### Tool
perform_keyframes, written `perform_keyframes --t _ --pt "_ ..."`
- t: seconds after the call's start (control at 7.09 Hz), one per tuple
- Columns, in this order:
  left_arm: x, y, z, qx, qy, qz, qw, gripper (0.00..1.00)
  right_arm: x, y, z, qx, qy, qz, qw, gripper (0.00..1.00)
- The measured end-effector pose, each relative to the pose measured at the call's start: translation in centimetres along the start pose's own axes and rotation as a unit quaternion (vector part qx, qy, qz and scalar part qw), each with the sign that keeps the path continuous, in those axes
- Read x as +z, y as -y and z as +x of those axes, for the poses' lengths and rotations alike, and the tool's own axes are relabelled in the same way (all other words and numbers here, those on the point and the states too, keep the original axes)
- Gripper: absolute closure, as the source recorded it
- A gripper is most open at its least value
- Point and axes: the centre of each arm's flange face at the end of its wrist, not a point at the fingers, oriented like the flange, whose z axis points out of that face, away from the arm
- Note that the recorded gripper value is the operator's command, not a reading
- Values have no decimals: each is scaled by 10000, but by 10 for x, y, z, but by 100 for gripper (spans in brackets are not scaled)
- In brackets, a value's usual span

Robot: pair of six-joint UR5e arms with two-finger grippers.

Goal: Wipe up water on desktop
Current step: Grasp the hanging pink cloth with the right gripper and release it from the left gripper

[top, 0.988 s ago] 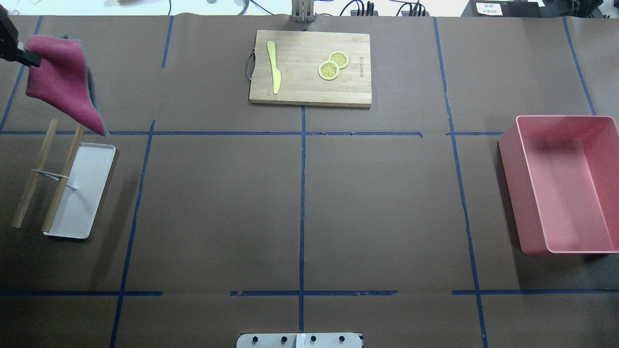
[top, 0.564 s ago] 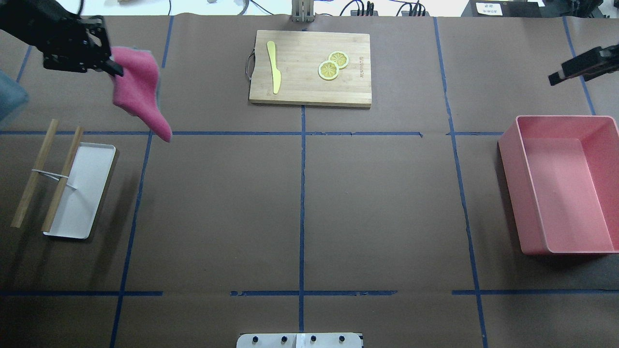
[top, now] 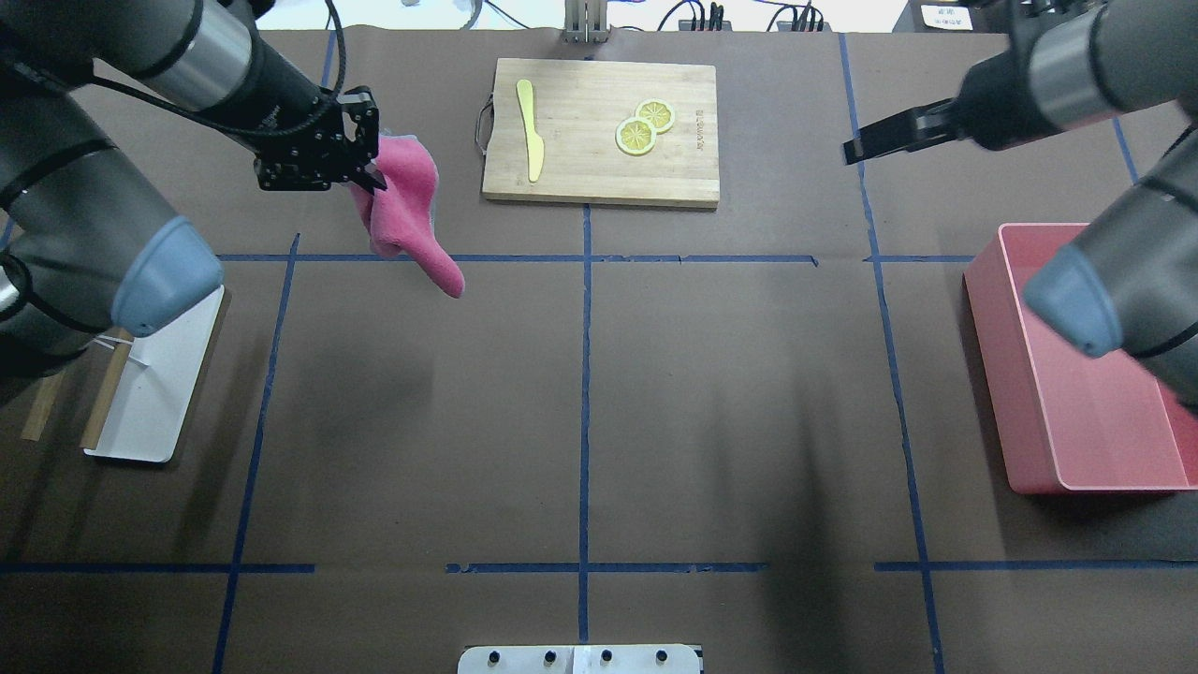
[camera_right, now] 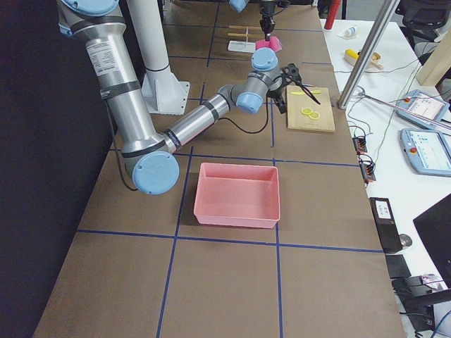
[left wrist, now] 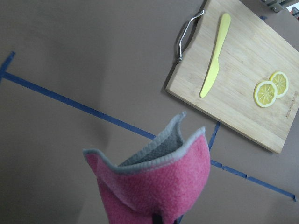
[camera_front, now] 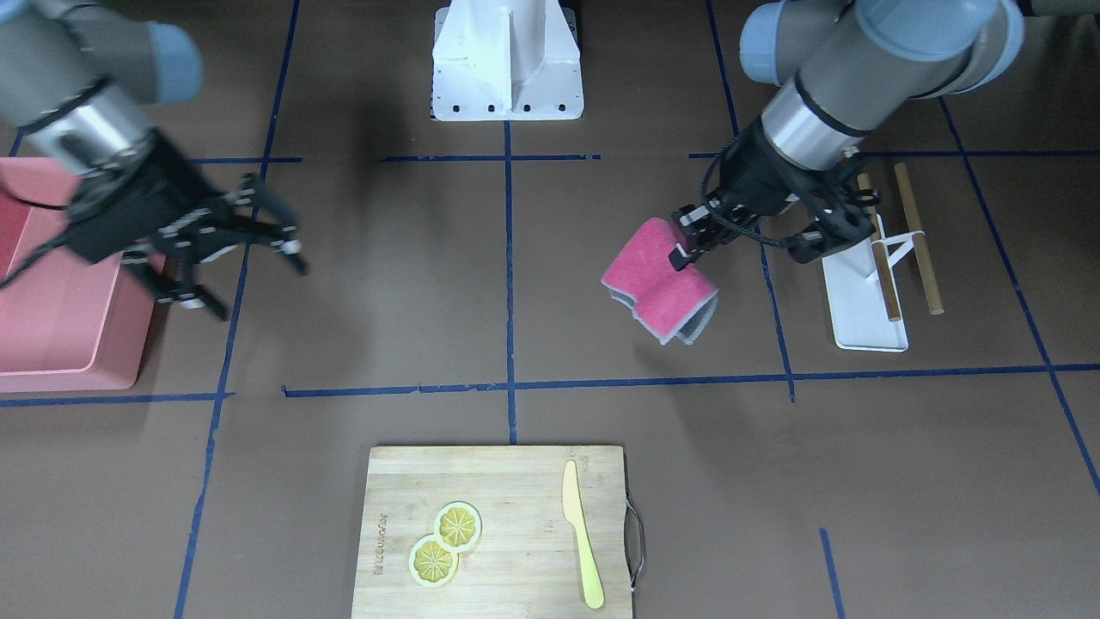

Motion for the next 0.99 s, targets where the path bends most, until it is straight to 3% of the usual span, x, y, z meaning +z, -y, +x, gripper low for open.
perform_keyframes --t 0.28,0.42,0.99 --pt "10 -19 19 -289 -142 -77 9995 99 36 -55 -118 -325 160 621 9974 0" --pt "17 -25 28 -459 -209 -145 9986 99 42 -73 -153 -437 240 741 9960 0" --pt "39 -61 58 -994 -333 -480 9933 99 47 -93 -184 -898 329 775 9924 0"
